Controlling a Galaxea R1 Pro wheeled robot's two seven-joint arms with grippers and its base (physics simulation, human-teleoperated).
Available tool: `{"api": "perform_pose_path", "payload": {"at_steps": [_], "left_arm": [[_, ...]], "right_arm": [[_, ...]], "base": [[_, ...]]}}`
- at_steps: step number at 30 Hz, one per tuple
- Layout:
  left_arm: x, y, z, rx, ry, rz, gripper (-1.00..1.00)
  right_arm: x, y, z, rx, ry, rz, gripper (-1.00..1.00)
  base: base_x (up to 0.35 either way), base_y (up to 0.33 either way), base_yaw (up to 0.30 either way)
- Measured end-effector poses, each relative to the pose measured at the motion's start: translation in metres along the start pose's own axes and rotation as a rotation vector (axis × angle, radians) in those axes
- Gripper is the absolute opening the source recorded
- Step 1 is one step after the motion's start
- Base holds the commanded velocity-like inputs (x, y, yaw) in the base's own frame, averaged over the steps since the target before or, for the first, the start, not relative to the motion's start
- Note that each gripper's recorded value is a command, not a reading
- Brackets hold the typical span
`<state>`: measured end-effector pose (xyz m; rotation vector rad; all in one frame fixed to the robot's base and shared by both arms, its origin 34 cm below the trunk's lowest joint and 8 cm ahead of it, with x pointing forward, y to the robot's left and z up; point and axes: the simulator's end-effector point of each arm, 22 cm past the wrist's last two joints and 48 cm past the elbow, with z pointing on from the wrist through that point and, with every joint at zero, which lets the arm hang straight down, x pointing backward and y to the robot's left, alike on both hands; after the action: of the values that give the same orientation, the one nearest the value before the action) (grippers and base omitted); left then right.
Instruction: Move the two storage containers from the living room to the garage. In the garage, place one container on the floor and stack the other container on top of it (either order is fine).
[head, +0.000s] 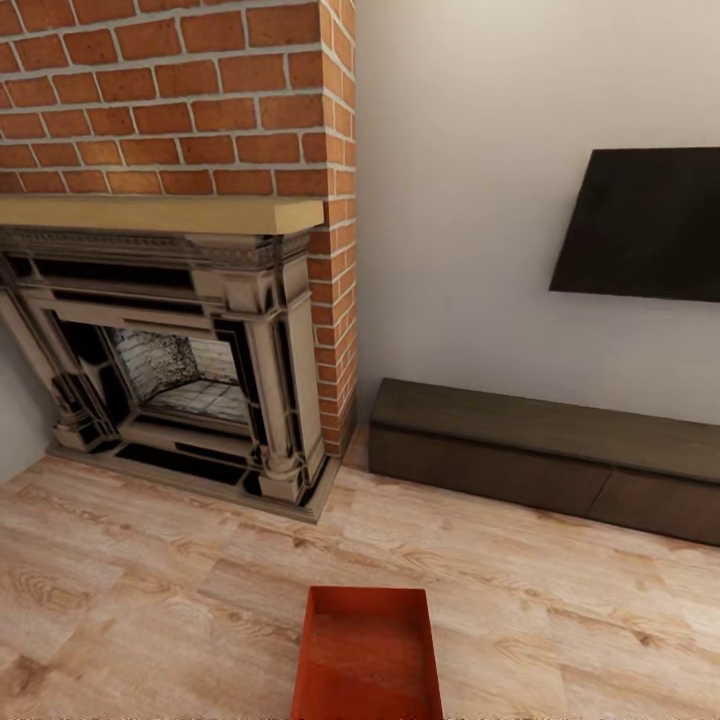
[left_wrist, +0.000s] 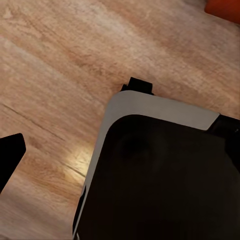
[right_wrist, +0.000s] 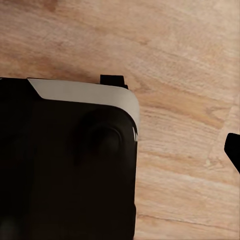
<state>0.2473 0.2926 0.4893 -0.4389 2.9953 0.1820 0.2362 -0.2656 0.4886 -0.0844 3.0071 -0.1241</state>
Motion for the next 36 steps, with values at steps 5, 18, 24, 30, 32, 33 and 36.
{"api": "perform_pose_path", "payload": {"at_steps": [5,18,24,30,32,33,36], "left_arm": [[0.003,0.001,0.001,-0.002,0.007,0.001,1.0],[0.008,0.002,0.001,-0.006,0.02,0.003,1.0],[0.011,0.003,0.002,-0.008,0.028,0.004,1.0],[0.015,0.004,0.002,-0.011,0.037,0.005,1.0],[0.016,0.004,0.003,-0.012,0.04,0.006,1.0],[0.017,0.005,0.003,-0.012,0.042,0.006,1.0],[0.019,0.005,0.003,-0.014,0.046,0.006,1.0]], "right_arm": [[0.003,0.0,0.0,0.0,0.008,0.001,1.0],[0.008,0.002,0.001,0.001,0.019,-0.009,1.0],[0.011,0.001,0.001,0.003,0.028,-0.004,1.0],[0.015,0.001,0.001,0.003,0.037,-0.003,1.0],[0.016,0.001,0.001,0.004,0.041,-0.004,1.0],[0.017,0.001,0.001,0.003,0.042,-0.004,1.0],[0.019,0.001,0.002,0.003,0.047,-0.004,1.0]], "base": [[0.0,0.0,0.0],[0.0,0.0,0.012],[0.0,0.0,0.067],[0.0,0.0,0.049],[0.0,0.0,0.01],[0.0,0.0,0.005],[0.0,0.0,-0.008]]}}
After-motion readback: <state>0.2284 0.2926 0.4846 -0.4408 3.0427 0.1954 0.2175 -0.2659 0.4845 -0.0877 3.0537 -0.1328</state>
